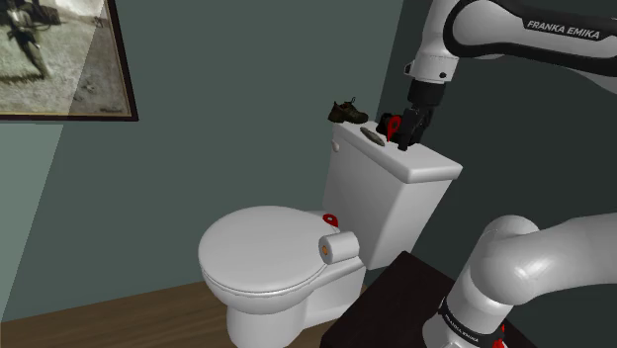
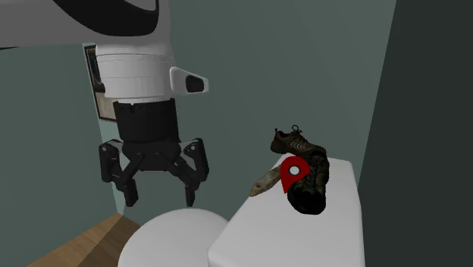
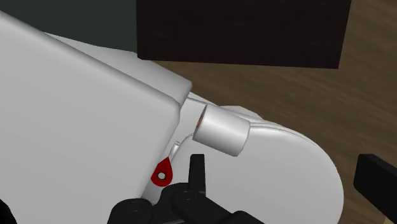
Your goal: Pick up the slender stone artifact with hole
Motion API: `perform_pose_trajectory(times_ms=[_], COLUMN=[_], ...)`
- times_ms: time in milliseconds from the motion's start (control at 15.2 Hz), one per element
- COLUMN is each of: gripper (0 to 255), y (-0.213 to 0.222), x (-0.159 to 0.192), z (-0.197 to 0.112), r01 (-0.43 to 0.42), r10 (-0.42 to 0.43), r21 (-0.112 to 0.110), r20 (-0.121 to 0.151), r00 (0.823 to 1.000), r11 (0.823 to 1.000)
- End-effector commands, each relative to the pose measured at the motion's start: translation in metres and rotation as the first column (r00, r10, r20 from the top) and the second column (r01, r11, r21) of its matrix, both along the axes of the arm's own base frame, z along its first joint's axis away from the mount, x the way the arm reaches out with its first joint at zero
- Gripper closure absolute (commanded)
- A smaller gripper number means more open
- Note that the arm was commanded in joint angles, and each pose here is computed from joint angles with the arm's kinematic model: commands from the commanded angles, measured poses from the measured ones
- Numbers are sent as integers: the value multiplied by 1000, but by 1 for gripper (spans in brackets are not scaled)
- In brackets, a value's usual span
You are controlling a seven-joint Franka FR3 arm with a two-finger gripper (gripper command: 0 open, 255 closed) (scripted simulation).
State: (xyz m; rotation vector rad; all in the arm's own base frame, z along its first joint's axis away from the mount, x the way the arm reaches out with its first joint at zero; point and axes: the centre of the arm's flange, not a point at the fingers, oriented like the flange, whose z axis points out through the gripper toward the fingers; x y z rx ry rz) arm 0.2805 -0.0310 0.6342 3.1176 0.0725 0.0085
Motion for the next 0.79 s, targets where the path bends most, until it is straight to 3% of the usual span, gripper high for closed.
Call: perform_pose_trajectory(times_ms=[0, 330, 726], gripper=[0, 0, 0], y=[0, -32, -80], x=[0, 57, 120], z=[0, -7, -16], r01=[0, 127, 277], r10=[0, -127, -277], r21=[0, -3, -7], r20=[0, 1, 2], r00=[1000, 992, 961], r11=[1000, 992, 961])
